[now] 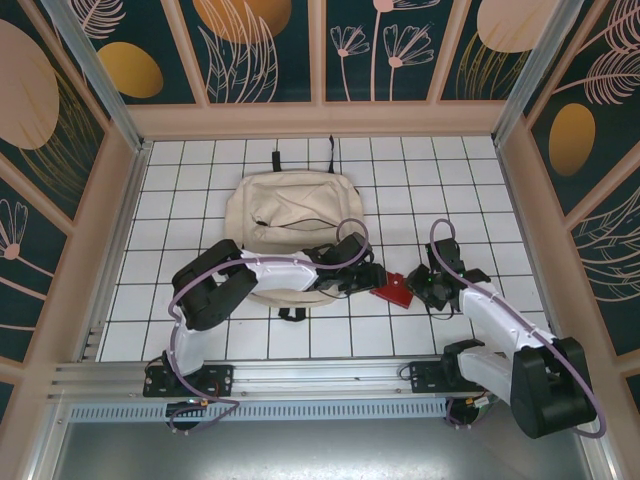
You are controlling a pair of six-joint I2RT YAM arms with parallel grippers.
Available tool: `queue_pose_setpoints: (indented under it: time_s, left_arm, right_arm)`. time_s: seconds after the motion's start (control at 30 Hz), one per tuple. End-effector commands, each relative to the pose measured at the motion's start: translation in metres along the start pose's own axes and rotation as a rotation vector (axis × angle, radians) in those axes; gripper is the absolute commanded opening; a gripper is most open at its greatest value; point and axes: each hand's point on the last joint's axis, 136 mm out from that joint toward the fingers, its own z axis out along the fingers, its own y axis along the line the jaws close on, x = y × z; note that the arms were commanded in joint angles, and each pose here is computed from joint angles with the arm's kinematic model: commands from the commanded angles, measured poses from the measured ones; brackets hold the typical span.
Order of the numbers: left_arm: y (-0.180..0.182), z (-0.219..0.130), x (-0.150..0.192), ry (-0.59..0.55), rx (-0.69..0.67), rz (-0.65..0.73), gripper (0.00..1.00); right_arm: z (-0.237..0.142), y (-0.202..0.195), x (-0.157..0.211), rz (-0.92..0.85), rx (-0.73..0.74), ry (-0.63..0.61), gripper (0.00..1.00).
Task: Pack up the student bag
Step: Pick up the card holder from the bottom-right of the table.
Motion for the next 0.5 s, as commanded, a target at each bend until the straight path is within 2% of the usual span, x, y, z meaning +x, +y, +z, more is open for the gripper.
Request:
queue_pose_setpoints:
  time_s: [0.0,0.27,0.47]
  left_arm:
    - [0.003,0.01,0.009,0.046,0.003,-0.046,0.56]
    - [0.009,0.021,0.022,0.107,-0.002,-0.079,0.55]
    - [-0.014,0.018,0.024,0.135,0.101,-0.094,0.56]
  right_arm:
    - [0.005,0.001,0.003,-0.02,-0.024,0.019,0.35]
    - [0.012,0.004,0.014,-0.004,-0.07,0.063,0.32]
    - [0.021,0.004,0.024,0.02,-0.092,0.109,0.31]
